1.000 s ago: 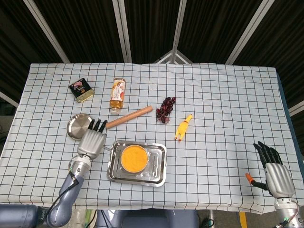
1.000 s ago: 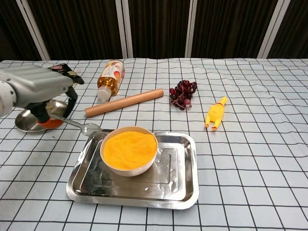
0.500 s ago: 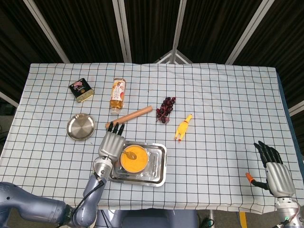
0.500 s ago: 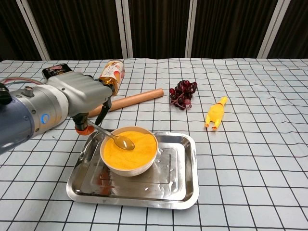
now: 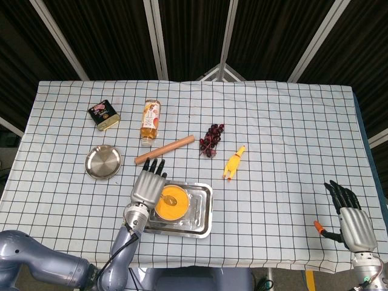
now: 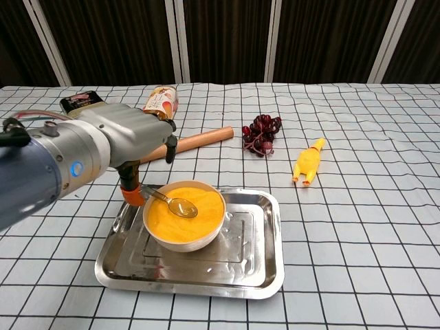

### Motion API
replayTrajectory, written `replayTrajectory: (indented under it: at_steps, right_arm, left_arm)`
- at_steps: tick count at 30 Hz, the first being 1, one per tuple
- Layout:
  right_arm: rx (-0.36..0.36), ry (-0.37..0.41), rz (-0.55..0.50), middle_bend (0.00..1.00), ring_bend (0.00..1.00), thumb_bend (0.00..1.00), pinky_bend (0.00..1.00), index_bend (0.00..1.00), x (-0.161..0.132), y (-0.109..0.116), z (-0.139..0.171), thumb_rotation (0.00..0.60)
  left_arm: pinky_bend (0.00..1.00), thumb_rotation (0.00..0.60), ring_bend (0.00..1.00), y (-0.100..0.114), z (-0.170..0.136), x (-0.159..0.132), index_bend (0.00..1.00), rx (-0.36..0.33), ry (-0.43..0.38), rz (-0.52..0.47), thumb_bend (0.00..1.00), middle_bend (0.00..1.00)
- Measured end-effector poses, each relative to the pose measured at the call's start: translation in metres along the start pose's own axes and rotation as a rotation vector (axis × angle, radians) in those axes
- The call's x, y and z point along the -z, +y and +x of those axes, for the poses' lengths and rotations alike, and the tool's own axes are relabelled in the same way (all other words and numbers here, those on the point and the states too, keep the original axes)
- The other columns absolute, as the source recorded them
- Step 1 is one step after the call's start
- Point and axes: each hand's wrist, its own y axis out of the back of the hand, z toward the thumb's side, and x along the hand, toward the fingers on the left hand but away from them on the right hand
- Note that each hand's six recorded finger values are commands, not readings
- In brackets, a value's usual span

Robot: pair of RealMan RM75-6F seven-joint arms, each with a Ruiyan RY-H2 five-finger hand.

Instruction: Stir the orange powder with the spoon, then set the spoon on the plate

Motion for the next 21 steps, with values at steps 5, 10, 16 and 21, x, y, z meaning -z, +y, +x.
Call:
replayTrajectory:
  at_steps: [5,10,16,21]
  right_arm:
    - [-0.001,-0.004,0.0,0.0,0.0,0.32,0.0,0.0,0.001,0.0,0.0,0.6]
    - [-0.003,-0.005,0.002,0.0,0.0,0.32,0.0,0.0,0.0,-0.001,0.0,0.6]
    - [-0.004,-0.007,0.004,0.0,0.0,0.32,0.0,0.0,0.0,-0.002,0.0,0.6]
    - [-0.003,-0.011,0.003,0.0,0.0,0.32,0.0,0.0,0.001,-0.002,0.0,0.6]
  left_arm:
    - [0.0,0.6,0.0,0.014,-0.007,0.02,0.13,-0.032,0.019,-0.076,0.22,0.0]
    - [0.45,0.6,0.38,0.024,-0.011,0.05,0.11,-0.064,0.059,-0.123,0.22,0.31]
    - [0.96,0.6,0.98,0.024,-0.013,0.07,0.32,-0.096,0.058,-0.119,0.22,0.96]
    - [1.0,0.6,1.0,0.008,-0.012,0.076,0.47,-0.043,0.062,-0.1,0.28,1.0]
